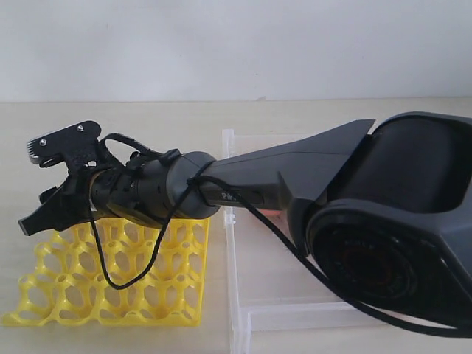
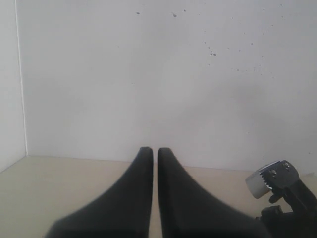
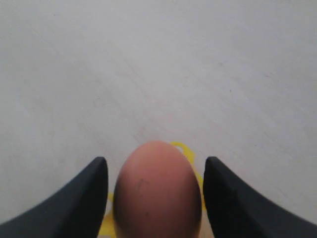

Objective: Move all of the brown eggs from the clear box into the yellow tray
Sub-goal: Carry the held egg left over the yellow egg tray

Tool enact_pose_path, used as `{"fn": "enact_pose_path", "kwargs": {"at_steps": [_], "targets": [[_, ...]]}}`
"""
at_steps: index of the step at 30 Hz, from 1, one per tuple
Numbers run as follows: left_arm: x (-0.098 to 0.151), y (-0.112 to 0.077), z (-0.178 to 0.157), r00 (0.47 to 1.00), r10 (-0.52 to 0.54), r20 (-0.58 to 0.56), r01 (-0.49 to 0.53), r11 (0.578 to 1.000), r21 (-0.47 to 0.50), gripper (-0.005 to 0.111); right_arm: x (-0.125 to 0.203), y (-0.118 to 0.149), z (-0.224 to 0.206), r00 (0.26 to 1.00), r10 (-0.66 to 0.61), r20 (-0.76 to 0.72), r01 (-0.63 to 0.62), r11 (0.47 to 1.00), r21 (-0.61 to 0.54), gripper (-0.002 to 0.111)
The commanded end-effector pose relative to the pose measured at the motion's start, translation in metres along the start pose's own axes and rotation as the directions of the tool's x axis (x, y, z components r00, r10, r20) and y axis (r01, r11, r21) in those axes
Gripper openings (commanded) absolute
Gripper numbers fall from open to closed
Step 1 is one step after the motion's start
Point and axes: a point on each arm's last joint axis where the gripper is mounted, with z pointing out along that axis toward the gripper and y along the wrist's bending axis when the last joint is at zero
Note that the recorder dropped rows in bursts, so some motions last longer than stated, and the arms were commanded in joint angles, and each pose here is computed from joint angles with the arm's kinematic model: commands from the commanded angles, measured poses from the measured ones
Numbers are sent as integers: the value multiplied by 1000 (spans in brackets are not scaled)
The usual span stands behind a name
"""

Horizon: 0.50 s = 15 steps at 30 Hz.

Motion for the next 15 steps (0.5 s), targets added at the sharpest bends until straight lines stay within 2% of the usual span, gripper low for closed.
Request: {"fn": "enact_pose_path", "kwargs": {"at_steps": [1, 9, 15], "targets": [[-1, 0, 0, 1000, -1, 9, 1, 1000, -3, 4, -15, 0, -8, 999, -6, 39, 6, 1000, -5, 53], [-1, 0, 0, 1000, -1, 9, 1, 1000, -3, 4, -31, 6, -20, 998, -24, 62, 25, 1000, -7, 53], [-1, 0, 0, 1000, -1, 9, 1, 1000, -3, 4, -33, 11, -33, 992, -113, -61, 117, 991, 64, 49]]}}
